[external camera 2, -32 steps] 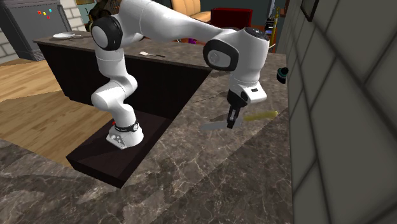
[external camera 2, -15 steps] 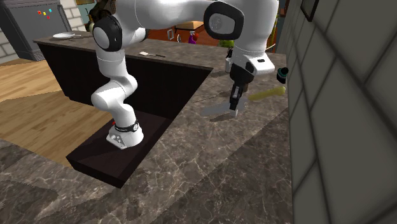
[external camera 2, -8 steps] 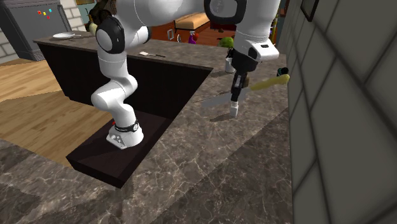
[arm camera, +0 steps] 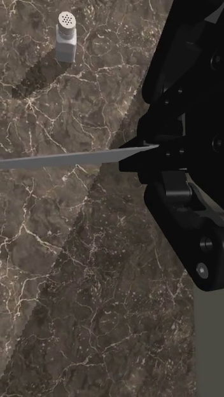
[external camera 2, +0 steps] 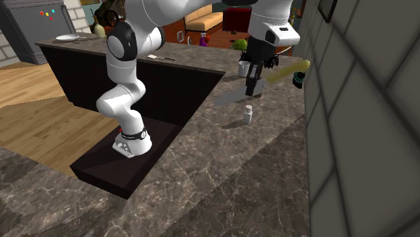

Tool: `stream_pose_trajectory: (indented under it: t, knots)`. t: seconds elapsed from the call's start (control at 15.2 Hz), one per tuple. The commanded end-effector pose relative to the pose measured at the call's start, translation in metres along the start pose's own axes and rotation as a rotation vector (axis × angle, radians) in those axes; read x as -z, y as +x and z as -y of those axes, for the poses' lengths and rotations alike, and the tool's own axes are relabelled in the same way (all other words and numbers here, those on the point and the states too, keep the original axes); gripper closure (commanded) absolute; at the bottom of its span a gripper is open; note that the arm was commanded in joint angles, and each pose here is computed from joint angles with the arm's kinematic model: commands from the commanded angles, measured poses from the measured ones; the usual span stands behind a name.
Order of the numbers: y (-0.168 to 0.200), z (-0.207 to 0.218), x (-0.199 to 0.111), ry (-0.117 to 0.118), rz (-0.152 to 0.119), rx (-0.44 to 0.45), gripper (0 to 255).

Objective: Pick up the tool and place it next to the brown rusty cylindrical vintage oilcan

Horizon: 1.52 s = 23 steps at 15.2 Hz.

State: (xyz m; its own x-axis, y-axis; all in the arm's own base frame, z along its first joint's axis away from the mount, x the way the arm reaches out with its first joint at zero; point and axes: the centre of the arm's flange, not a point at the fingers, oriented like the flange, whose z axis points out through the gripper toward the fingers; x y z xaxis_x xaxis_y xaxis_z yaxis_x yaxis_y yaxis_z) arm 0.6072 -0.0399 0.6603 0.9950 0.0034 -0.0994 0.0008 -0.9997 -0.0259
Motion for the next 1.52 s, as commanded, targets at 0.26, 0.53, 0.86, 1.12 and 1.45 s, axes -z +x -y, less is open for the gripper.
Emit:
stream_pose_trajectory:
  t: [0.26, 0.53, 0.86, 1.12, 1.45]
  knots:
    - [-0.003, 0.001, 0.032, 0.000, 0.001, 0.000, 255]
    - [-0.015, 0.025, 0.039, 0.000, 0.001, 0.000, 255]
    - [-0.043, 0.084, 0.034, 0.000, 0.001, 0.000, 255]
    - [-0.066, 0.132, 0.031, 0.000, 0.001, 0.000, 255]
    - [-0.094, 0.191, 0.026, 0.000, 0.001, 0.000, 255]
